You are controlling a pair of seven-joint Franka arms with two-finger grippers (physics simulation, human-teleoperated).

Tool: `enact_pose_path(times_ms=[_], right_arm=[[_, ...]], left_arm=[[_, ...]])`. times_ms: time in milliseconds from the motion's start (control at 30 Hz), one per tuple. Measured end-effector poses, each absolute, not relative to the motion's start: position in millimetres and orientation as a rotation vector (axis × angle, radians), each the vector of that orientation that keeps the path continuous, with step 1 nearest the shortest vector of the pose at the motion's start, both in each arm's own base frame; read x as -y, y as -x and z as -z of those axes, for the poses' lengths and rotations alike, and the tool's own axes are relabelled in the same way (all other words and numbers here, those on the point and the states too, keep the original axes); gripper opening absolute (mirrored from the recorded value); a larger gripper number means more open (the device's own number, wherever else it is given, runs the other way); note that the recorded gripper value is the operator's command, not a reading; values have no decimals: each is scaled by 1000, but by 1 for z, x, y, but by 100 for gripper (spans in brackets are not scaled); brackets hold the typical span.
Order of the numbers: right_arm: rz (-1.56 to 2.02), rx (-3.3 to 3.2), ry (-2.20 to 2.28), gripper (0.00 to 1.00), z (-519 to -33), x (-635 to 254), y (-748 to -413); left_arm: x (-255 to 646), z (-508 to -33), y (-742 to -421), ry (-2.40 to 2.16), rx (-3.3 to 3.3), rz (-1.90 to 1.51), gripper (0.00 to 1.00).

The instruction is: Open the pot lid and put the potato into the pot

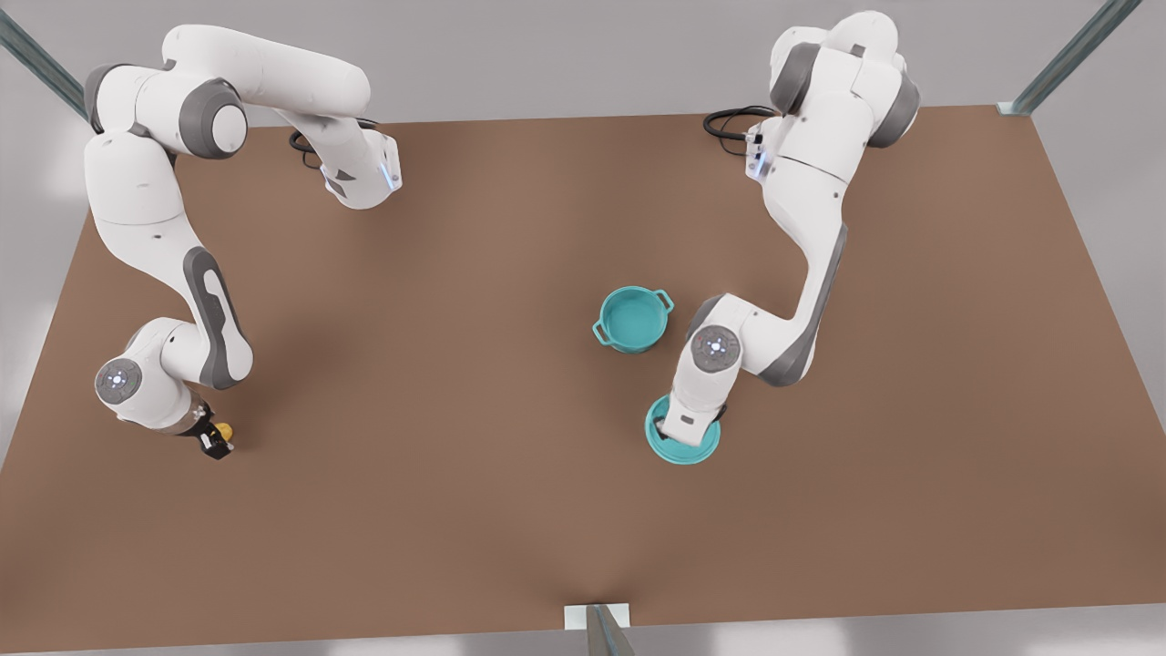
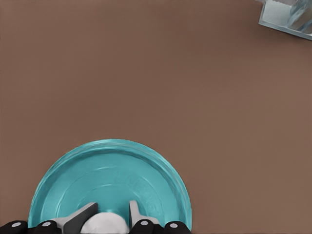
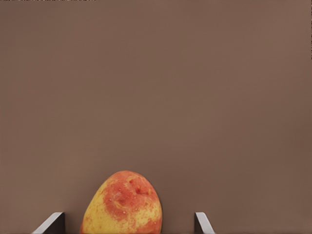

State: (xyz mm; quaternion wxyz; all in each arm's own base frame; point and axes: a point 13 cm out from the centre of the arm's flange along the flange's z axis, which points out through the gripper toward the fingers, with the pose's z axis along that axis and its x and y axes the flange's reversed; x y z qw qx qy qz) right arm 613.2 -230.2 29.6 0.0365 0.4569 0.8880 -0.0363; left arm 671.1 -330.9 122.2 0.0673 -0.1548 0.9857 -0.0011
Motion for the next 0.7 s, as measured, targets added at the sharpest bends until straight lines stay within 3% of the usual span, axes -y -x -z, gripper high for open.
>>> enact_pose_path(times_ms=[33, 233, 267, 333, 367, 433, 533, 700], right_arm=[[111, -2724, -1406, 94, -29, 231, -613], [107, -2715, -1415, 78, -29, 231, -614], [107, -2714, -1416, 76, -28, 231, -614], [105, -2712, -1419, 72, -28, 231, -614], [103, -2711, -1421, 69, -29, 230, -614], [102, -2709, -1423, 63, -28, 230, -614], [100, -2708, -1424, 58, -28, 230, -614], [96, -2710, -1422, 54, -29, 230, -614]], left_arm=[[326, -117, -675, 465, -2977, -4, 97], [322, -116, -675, 351, -3011, -20, 100], [309, -153, -680, 349, -3003, -36, 100], [227, -294, -713, 447, -2943, -46, 100], [165, -356, -706, 548, -2933, -26, 100], [87, -402, -656, 657, -2978, -2, 100], [43, -421, -625, 671, -3041, 25, 100], [25, -423, -609, 569, -3134, 53, 100]])
